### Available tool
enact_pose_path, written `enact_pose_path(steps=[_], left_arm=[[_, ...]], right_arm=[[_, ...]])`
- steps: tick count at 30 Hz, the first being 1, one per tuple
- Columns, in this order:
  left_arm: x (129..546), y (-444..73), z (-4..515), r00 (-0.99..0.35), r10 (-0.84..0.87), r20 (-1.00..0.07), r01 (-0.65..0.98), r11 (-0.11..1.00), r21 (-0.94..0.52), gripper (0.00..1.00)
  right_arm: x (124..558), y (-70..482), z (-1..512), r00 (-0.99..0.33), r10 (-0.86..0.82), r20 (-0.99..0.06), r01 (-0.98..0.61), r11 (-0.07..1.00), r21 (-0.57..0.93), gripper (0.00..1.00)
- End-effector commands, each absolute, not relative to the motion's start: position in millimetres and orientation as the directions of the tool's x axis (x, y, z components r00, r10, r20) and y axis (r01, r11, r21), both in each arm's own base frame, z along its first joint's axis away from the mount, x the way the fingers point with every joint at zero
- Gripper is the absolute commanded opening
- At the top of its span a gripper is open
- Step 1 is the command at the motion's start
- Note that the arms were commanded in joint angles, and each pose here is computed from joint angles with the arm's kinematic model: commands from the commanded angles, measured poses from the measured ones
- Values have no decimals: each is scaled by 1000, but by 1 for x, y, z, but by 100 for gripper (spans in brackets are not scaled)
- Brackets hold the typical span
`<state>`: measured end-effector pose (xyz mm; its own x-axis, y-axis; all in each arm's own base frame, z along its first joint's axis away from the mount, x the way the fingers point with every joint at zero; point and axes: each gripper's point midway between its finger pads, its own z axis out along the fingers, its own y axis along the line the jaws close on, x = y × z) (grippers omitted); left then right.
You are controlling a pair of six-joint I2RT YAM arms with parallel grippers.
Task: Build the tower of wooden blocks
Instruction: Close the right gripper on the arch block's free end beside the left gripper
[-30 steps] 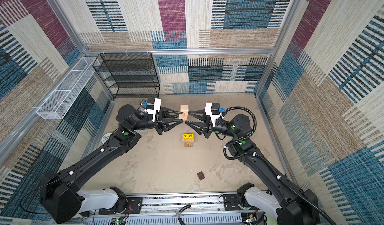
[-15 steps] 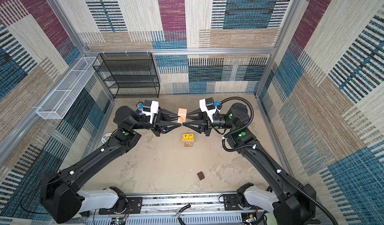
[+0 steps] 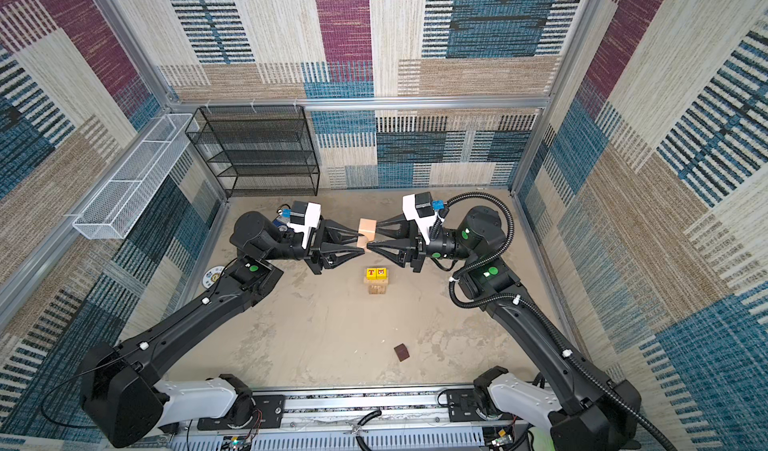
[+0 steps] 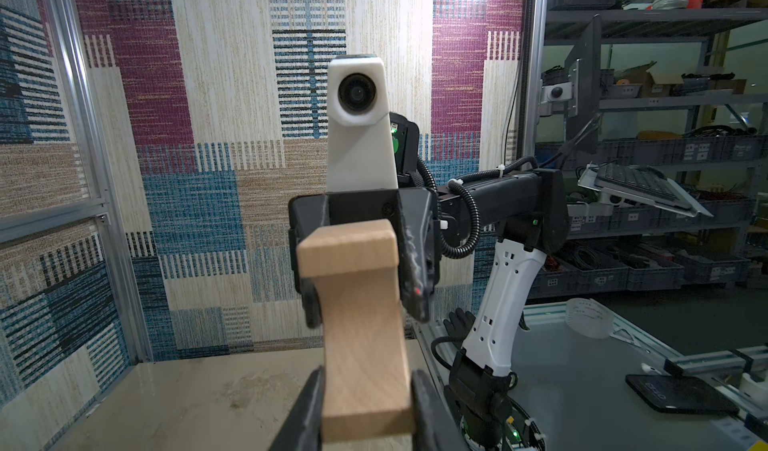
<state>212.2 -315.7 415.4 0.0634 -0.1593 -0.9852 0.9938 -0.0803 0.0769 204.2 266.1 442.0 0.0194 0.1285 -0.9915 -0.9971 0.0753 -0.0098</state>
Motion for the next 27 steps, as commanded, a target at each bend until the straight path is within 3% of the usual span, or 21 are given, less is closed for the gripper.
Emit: enact_pose_path(steps=[1,16,27], left_arm=[[217,-316,415,85,-159,-984,994,-53,95,0],[218,-314,417,99,-166,-981,994,-28,105,0],[221,-314,417,108,-165,-980,994,2,110,0]], right_arm=[[208,264,444,23,137,-990,-993,116,-7,41],[206,266,433,-28,124,-992,-995,89,39,41],[204,266,435,-33,122,-992,-996,73,42,20]])
